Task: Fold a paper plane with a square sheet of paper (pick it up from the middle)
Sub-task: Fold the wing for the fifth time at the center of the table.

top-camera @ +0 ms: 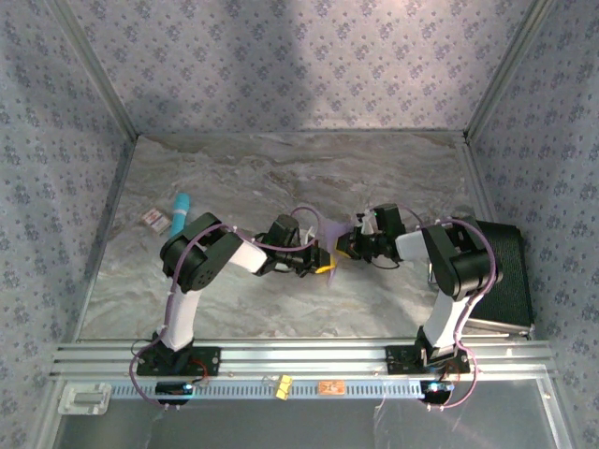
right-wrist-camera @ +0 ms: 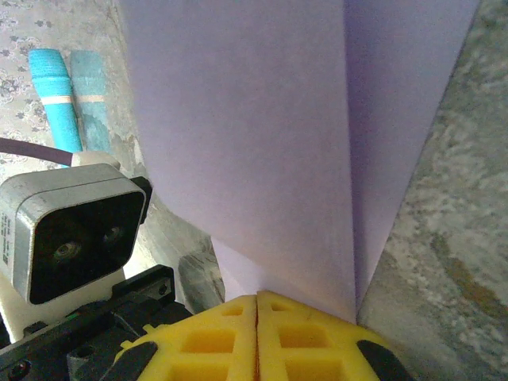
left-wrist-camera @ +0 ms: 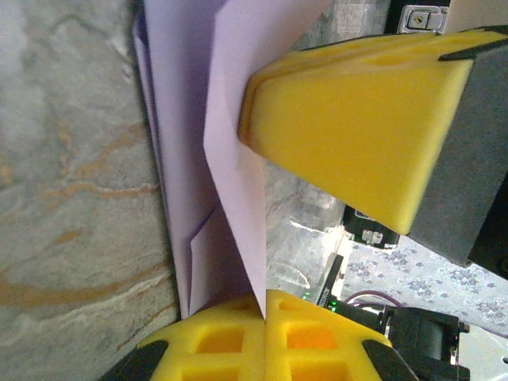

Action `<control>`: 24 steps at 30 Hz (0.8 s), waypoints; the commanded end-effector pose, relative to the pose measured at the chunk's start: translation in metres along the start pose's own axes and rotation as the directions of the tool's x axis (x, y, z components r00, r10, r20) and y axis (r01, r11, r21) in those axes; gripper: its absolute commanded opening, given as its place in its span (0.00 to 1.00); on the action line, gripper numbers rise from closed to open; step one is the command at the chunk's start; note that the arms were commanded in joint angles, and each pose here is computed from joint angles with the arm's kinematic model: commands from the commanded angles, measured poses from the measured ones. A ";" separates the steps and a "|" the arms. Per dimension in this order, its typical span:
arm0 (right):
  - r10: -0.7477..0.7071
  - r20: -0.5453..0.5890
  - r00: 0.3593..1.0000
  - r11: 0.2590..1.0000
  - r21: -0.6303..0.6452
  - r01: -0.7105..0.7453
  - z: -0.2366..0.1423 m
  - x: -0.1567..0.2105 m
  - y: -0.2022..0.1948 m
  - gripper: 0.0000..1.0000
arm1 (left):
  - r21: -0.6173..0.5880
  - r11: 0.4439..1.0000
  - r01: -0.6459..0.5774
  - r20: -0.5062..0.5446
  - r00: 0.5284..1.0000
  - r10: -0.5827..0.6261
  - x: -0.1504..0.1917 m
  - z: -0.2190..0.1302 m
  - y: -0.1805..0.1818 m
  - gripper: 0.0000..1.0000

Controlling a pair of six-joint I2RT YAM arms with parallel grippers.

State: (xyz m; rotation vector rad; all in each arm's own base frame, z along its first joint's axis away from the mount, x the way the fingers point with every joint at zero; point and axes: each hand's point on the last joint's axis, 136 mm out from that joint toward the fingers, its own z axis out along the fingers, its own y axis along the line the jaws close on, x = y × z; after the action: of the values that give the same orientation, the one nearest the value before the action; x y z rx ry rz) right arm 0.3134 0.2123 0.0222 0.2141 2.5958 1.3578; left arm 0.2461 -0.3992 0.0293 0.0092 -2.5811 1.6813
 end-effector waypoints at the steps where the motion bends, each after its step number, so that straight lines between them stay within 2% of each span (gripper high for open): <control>1: 0.048 -0.015 0.999 0.991 0.126 -0.046 0.007 0.011 -0.034 0.08 | -0.156 0.979 0.130 0.033 0.991 -0.126 0.006 -0.008 0.049 0.00; 5: 0.060 -0.013 0.998 0.987 0.147 -0.058 0.005 0.014 -0.038 0.08 | -0.195 0.976 0.095 0.015 0.995 -0.094 0.010 -0.011 0.046 0.10; 9: 0.065 -0.012 0.998 0.986 0.154 -0.063 0.005 0.015 -0.039 0.08 | -0.246 0.969 0.021 -0.063 0.997 -0.037 0.024 -0.005 0.037 0.16; 15: 0.067 -0.009 0.998 0.985 0.160 -0.065 0.006 0.014 -0.038 0.08 | -0.318 0.948 -0.030 -0.117 0.993 -0.008 0.040 -0.001 0.038 0.10; 24: 0.069 -0.013 0.998 0.982 0.179 -0.066 0.005 0.018 -0.041 0.07 | -0.293 0.955 -0.048 -0.118 0.993 0.013 0.043 -0.003 0.030 0.08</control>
State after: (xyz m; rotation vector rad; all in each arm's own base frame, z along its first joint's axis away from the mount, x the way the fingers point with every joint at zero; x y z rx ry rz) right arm 0.3132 0.2121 0.0207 0.2235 2.6087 1.3261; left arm 0.2342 -0.4003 0.0249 -0.1518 -2.7653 1.4178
